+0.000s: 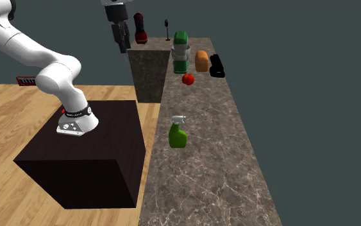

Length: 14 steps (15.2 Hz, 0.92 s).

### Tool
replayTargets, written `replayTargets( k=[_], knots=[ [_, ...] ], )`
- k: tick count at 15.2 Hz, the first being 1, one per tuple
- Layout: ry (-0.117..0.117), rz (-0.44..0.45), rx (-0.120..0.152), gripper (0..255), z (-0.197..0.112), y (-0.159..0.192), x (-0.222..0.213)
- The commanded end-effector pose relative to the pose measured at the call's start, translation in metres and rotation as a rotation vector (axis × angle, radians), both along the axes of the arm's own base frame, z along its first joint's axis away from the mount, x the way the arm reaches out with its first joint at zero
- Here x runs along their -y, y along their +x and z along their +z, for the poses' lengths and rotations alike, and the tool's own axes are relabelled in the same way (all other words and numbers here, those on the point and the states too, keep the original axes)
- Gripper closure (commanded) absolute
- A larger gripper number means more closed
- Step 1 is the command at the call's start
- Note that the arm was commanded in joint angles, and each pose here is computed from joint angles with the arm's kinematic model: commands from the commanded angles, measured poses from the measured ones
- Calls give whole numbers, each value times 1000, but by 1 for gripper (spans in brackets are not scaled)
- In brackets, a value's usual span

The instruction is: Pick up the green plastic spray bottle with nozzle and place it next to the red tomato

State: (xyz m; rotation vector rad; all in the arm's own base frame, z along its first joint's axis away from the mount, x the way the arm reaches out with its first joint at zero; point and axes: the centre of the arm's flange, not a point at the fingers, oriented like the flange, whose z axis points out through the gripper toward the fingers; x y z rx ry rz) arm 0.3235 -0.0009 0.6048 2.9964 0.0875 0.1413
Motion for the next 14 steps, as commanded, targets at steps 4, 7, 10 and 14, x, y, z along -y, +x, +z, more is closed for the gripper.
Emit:
replayTargets(
  k=[4, 7, 10, 14],
  knots=[
    [16, -11, -12, 0, -30, 26, 10],
    [31, -22, -25, 0, -60, 52, 19],
    [47, -34, -37, 0, -91, 77, 29],
    [68, -49, -54, 0, -133, 110, 41]
  ],
)
